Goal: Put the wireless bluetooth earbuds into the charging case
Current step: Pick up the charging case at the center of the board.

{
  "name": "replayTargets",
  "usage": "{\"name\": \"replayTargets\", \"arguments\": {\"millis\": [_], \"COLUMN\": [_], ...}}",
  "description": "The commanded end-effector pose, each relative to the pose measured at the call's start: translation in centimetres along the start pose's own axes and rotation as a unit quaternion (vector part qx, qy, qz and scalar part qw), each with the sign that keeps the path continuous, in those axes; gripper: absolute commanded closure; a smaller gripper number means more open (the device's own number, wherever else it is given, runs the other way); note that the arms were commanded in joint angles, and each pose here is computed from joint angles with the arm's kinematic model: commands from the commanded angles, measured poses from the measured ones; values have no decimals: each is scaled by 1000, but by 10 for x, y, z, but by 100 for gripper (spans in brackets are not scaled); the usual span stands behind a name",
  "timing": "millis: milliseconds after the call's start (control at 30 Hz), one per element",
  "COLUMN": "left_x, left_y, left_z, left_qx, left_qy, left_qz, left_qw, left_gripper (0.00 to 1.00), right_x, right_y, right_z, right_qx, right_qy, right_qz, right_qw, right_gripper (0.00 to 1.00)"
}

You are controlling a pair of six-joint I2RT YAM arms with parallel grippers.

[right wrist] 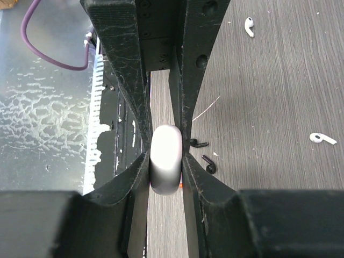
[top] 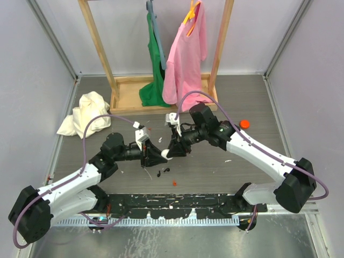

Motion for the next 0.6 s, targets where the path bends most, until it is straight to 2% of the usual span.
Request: {"name": "replayTargets", "arguments": {"millis": [0,133,267,333,567], "left_x": [-32,-33,-28,-25,-17], "left_y": [-4,-3,0,2,9], "left_z": [-10,-12,-11,-10,-11], "left_qx": [44,48,29,18,2], "left_qy": [-50,-50,-50,-51,-56], "left_qz": [-48,-51,-55,-58,-61], "left_qw": [997,996,997,997,997], "left_gripper": [88,99,100,100,100], "right_x": [-12,-12,-16,-18,-25], "right_y": [0,0,5,8,16], "right_z": [5,5,6,6,8], "right_qx": [-14,-9,12,23,47], "right_qy": [53,55,64,67,71], "right_qz": [-22,-20,-24,-28,-39], "right_qw": [998,998,998,997,996], "right_gripper": [88,85,66,60,58]}}
Point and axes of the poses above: each gripper's point midway between its finger pads, its own y axis back along the fingers, its own z axis along the line the jaws close on, x = y × z, the point moved 9 cm from there along y, back along the fingers, and after that the axes turned 1 degree about -y, right-handed, at the moved point
